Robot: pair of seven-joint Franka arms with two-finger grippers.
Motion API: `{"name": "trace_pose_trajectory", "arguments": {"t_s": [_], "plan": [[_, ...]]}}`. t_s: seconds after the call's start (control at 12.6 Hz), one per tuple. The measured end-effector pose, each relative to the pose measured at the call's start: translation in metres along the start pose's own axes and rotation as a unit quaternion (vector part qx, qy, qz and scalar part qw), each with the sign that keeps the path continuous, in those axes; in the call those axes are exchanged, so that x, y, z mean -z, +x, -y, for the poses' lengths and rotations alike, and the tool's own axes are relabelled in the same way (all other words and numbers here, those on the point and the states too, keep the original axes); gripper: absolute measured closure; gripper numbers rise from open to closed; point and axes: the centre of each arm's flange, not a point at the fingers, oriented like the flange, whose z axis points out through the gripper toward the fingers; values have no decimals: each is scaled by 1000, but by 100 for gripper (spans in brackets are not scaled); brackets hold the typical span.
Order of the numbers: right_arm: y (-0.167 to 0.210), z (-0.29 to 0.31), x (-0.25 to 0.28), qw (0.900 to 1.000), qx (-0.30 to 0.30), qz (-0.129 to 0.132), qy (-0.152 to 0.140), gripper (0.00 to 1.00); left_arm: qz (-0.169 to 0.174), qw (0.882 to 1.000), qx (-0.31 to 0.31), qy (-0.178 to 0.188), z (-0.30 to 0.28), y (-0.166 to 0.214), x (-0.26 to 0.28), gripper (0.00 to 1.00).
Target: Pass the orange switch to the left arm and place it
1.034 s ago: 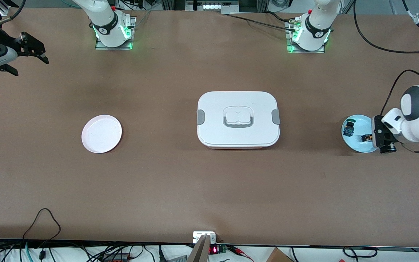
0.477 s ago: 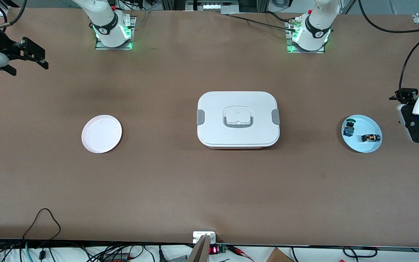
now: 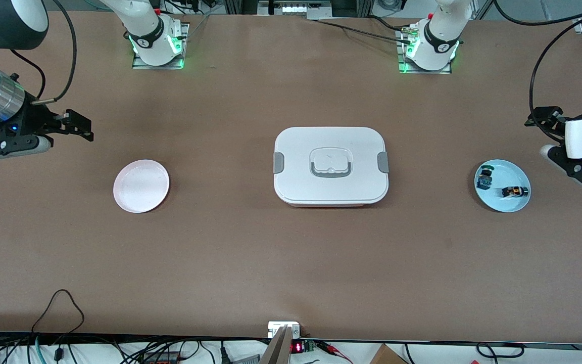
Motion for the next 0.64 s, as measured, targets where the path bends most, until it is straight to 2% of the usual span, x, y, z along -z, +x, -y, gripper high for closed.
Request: {"name": "trace_pose_trajectory", "arguments": {"t_s": [0.16, 0.24, 0.4, 0.56, 0.64], "plan": [[-1, 1, 9, 1000, 0, -8, -1, 0, -18, 995, 92, 22, -17, 14, 13, 0], [-2, 3, 14, 1000, 2, -13, -1, 0, -39, 990, 130, 31, -22, 25, 17, 0], [-1, 11, 27, 1000, 11, -22, -8, 0, -84, 980, 179, 22, -24, 36, 23, 0], [0, 21, 35, 999, 25, -27, -25, 0, -116, 967, 226, 15, -16, 25, 23, 0], [0, 26, 35, 998, 32, -26, -37, 0, -130, 961, 241, 22, -19, 16, 23, 0]]}}
